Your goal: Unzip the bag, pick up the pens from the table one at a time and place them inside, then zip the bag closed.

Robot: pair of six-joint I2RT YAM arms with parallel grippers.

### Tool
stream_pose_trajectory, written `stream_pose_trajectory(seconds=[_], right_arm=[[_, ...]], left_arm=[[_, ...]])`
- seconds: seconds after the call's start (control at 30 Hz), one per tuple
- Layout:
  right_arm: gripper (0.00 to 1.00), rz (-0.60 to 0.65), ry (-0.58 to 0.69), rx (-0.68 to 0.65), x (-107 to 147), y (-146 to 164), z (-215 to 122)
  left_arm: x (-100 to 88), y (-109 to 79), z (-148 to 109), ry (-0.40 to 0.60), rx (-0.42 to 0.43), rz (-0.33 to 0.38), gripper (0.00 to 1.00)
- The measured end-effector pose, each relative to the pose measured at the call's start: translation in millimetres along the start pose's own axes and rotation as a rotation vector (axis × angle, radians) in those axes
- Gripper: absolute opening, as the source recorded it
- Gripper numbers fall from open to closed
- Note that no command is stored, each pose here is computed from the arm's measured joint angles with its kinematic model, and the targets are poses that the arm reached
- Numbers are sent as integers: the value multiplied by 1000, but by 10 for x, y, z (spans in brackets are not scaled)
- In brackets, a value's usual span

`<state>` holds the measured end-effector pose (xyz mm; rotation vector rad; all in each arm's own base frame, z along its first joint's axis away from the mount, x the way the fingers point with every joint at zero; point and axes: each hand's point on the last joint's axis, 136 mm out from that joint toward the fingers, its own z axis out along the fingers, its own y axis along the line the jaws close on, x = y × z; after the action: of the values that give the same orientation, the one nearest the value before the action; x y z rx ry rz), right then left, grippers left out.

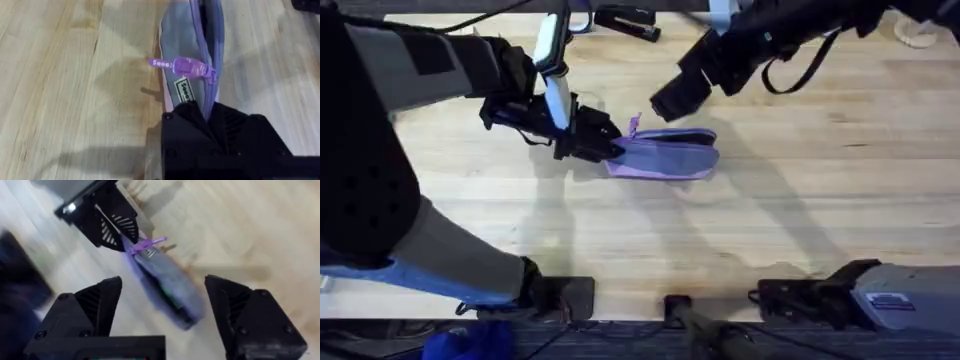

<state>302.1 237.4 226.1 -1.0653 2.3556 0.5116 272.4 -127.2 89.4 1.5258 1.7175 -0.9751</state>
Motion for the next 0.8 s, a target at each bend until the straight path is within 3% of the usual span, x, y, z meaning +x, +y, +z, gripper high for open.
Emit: stream_pose_trajectory(seconds=[0.13, 0.2, 0.57, 0.8], right_arm=[[996, 260, 45, -5, 108, 27, -3], [996, 331, 44, -4, 106, 26, -2], [996, 627, 43, -4, 99, 37, -2], [996, 696, 6, -7, 10, 15, 0]], left_arm=[[0, 0, 0, 0, 0, 0, 43], [0, 0, 0, 0, 0, 0, 43], [0, -1, 0, 0, 0, 0, 43], [1, 0, 0, 0, 0, 0, 43]])
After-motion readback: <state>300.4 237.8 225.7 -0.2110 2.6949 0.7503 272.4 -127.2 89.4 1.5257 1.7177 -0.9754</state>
